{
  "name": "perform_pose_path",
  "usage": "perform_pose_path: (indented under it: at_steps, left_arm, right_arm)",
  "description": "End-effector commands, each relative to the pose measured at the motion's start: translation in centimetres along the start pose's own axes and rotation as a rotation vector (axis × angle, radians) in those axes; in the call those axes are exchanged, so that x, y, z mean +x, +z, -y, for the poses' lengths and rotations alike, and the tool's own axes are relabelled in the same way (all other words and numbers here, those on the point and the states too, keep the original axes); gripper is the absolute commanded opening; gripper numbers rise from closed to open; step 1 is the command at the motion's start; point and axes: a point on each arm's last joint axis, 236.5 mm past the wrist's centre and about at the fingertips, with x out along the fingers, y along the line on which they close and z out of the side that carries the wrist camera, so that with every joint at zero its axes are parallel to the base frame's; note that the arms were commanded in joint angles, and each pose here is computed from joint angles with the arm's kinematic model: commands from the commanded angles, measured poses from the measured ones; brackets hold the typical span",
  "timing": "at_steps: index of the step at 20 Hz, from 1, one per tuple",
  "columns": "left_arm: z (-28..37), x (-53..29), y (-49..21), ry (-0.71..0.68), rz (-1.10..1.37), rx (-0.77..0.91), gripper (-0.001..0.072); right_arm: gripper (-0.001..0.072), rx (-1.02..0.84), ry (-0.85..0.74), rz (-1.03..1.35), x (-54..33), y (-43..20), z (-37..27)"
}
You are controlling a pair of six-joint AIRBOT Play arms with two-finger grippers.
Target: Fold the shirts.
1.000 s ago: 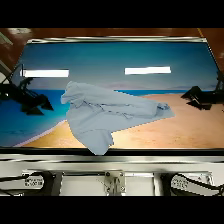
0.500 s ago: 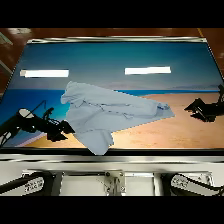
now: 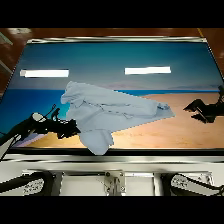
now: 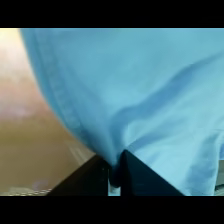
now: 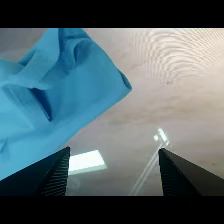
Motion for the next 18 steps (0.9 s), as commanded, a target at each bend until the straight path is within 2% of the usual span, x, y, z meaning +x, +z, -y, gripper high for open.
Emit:
perform_pose_path:
  at_steps: [1, 9, 14, 15, 18]
  left_arm:
    - [1.1, 0.0, -0.7, -0.03, -0.036, 0.047, 0.0034]
    - [3.9, -3.0, -0.9, -0.084, 0.012, 0.201, 0.0034]
    - [4.3, -3.5, -0.9, -0.091, 0.027, 0.213, 0.0034]
    - [4.3, -3.5, -0.9, -0.093, 0.024, 0.213, 0.0034]
    - [4.8, -4.1, -0.8, -0.101, 0.04, 0.229, 0.0034]
  right_arm:
    - [0.067, 0.052, 0.046, -0.038, 1.6, -1.1, -0.3]
    - [0.0667, 0.221, 0.163, -0.067, 7.3, -1.3, -0.1]
    - [0.0665, 0.185, 0.125, -0.075, 10.9, -1.3, -1.1]
    - [0.0605, 0.183, 0.11, -0.045, 11.4, -0.7, -1.3]
    - [0.0332, 0.177, 0.074, 0.028, 12.3, 0.8, -2.0]
